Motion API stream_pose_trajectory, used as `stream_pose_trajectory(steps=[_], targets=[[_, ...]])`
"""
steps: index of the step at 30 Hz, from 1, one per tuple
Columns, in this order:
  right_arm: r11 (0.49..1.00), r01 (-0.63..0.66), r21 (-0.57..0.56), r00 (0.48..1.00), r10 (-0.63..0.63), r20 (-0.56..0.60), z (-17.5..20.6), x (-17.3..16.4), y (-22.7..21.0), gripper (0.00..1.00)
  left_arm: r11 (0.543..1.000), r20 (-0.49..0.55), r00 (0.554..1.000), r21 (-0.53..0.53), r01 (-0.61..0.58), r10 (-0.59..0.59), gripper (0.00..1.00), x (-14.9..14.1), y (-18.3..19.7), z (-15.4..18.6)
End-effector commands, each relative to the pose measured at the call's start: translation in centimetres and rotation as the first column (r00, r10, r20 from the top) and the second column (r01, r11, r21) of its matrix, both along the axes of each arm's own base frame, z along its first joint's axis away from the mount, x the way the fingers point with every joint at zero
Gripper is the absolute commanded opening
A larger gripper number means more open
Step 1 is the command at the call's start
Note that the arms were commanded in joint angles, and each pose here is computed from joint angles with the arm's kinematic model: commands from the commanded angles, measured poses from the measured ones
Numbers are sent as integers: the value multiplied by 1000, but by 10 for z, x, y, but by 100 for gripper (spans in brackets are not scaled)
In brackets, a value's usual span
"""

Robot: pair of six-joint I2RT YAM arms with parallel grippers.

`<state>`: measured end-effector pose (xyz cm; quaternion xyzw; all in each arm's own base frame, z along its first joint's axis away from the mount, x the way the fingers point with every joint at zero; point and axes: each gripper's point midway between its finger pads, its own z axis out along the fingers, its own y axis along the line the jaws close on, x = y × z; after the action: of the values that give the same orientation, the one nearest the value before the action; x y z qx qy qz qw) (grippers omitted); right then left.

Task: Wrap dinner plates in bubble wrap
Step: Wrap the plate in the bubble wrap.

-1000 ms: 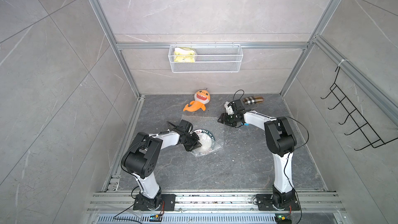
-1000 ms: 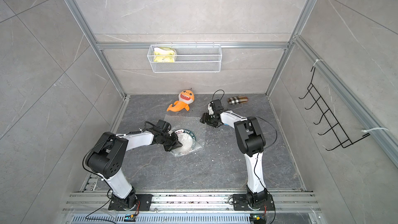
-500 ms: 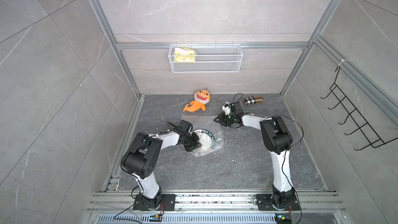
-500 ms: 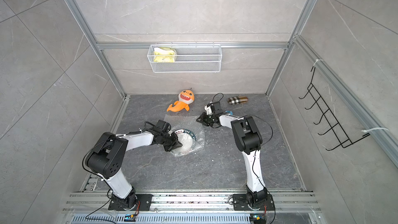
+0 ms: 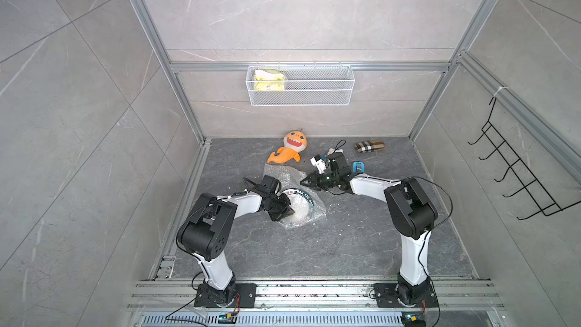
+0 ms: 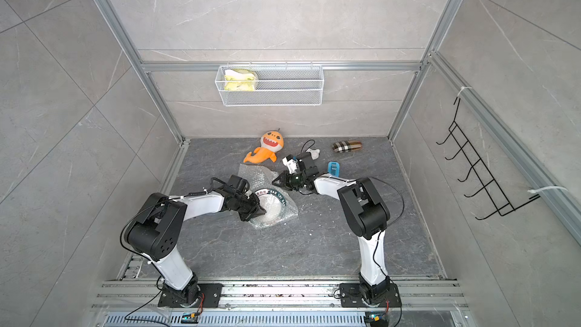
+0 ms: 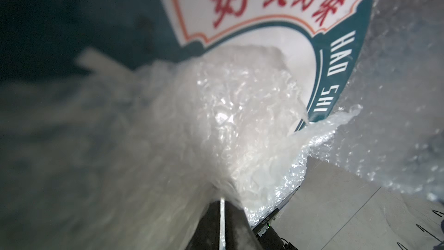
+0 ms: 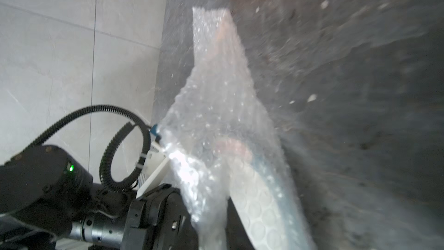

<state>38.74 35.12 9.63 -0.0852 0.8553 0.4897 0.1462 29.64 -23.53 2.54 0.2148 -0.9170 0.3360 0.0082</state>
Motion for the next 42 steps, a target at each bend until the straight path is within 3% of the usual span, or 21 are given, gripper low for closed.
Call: stream_pose_trajectory(steps=[1, 7, 14, 25, 30, 38, 42], targets=[[996, -90, -1, 995, 90, -29, -7, -31, 11, 18, 985, -97, 993, 164, -45, 61, 10, -17, 34, -42], [984, -166, -63, 984, 160, -81, -28, -68, 22, 18, 986, -88, 993, 158, -59, 74, 10, -16, 36, -42], [977, -190, -93, 977, 179, -118, -42, -84, 30, 19, 986, -87, 993, 155, -62, 76, 10, -15, 36, -44], [997, -58, -50, 989, 50, -141, -34, -52, 57, 9, 988, -89, 994, 143, -57, 70, 10, -17, 35, -46], [995, -84, -51, 984, 75, -163, -33, -63, 67, 8, 988, -85, 994, 141, -58, 71, 10, -17, 35, -46], [983, -51, -176, 961, 0, -277, -95, -82, 47, 8, 990, -74, 995, 126, -58, 68, 10, -16, 33, -41], [960, -35, -279, 960, -45, -278, -117, -83, 33, 8, 995, -53, 997, 85, -57, 62, 14, -12, 32, -27]])
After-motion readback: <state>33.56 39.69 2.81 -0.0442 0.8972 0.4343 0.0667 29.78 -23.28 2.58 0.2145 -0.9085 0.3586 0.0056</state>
